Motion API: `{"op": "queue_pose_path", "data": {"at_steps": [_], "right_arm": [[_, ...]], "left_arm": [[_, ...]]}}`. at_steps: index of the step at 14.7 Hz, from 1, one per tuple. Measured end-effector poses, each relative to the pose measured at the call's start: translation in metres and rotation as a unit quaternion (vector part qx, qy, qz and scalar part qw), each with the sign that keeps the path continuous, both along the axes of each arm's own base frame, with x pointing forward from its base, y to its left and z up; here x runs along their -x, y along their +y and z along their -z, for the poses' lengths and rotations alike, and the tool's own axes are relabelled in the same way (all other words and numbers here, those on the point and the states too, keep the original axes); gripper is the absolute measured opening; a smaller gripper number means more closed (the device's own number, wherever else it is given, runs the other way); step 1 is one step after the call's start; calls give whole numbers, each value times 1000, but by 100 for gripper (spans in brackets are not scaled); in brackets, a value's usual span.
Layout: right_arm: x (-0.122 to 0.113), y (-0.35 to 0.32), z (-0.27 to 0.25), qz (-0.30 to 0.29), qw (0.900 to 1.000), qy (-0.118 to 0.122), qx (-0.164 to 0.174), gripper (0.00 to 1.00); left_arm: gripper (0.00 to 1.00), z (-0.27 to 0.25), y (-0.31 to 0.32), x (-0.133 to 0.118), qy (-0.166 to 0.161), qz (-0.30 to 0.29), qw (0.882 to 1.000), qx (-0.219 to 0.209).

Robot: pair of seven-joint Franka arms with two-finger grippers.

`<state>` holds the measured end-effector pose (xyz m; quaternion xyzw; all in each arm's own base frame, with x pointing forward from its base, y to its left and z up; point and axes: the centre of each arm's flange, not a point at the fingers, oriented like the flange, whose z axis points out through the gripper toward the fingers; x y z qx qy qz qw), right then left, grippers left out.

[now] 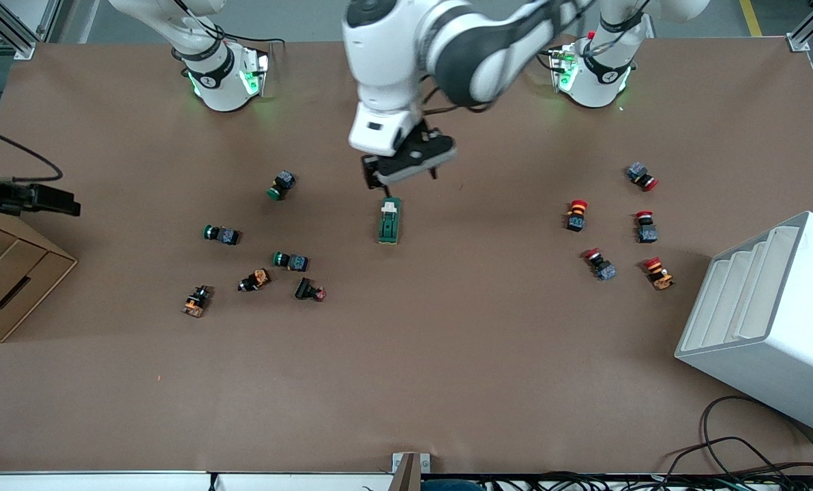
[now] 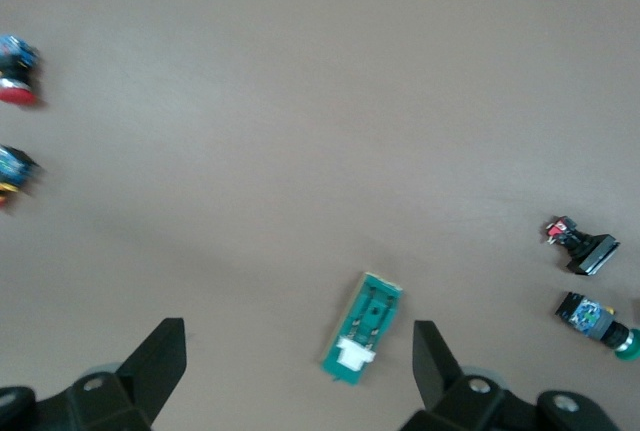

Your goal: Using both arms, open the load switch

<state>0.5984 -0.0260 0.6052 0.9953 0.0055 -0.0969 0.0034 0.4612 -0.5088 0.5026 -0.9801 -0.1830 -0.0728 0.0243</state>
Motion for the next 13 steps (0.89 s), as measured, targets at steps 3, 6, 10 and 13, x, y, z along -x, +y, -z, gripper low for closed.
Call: {"op": "queue_pose_path", "data": {"at_steps": [3, 6, 10, 13], "right_arm": [[25, -1, -22, -9, 1000, -15, -3, 100], [56, -1, -46, -11, 999, -33, -4, 100], [75, 3, -62, -17, 999, -49, -4, 100], [73, 6, -58, -19, 998, -52, -4, 100]], "left_arm": [[100, -54, 78, -45, 24, -25, 999, 40], [100, -94, 168, -80, 51, -30, 996, 65], [100, -136, 320, -111, 58, 40, 996, 49], [100, -139, 403, -113, 80, 109, 990, 29]]}}
